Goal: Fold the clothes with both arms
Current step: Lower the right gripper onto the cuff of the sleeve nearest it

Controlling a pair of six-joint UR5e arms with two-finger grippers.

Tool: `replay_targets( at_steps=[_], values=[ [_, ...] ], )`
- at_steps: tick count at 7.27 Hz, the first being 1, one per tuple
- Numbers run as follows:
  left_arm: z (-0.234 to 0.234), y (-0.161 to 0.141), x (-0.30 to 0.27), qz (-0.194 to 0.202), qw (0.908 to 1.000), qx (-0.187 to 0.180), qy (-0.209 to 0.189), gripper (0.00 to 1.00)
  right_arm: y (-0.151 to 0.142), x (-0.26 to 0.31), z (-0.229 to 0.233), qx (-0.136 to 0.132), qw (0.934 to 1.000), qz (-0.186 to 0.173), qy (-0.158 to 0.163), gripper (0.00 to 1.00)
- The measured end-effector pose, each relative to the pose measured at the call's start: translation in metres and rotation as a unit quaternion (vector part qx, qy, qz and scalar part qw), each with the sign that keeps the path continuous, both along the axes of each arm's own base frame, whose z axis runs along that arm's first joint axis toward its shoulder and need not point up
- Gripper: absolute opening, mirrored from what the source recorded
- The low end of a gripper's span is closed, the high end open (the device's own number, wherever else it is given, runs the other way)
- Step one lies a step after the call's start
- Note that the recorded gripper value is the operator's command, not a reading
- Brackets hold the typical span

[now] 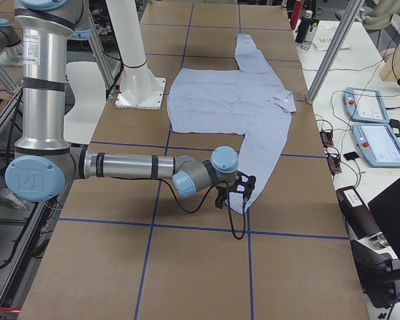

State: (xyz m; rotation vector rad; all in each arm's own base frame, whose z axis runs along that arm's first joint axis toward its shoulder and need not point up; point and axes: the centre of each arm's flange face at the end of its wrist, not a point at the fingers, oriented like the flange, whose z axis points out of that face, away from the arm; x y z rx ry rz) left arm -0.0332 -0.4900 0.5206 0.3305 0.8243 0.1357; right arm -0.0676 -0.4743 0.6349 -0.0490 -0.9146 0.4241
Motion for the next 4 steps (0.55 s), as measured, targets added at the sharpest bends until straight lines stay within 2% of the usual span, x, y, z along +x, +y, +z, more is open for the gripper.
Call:
replay_targets(
  at_steps=[2,4],
  values=[
    [0.0,0.0,0.001,0.001,1.0,0.0,0.0,1.0,0.004,-0.028,0.024,-0.039,0.9966,0.07,-0.018,0.84],
    [-0.001,0.0,0.001,0.001,1.0,0.001,0.0,1.0,0.0,-0.053,0.03,-0.061,0.9924,0.106,-0.016,0.84]
  ],
)
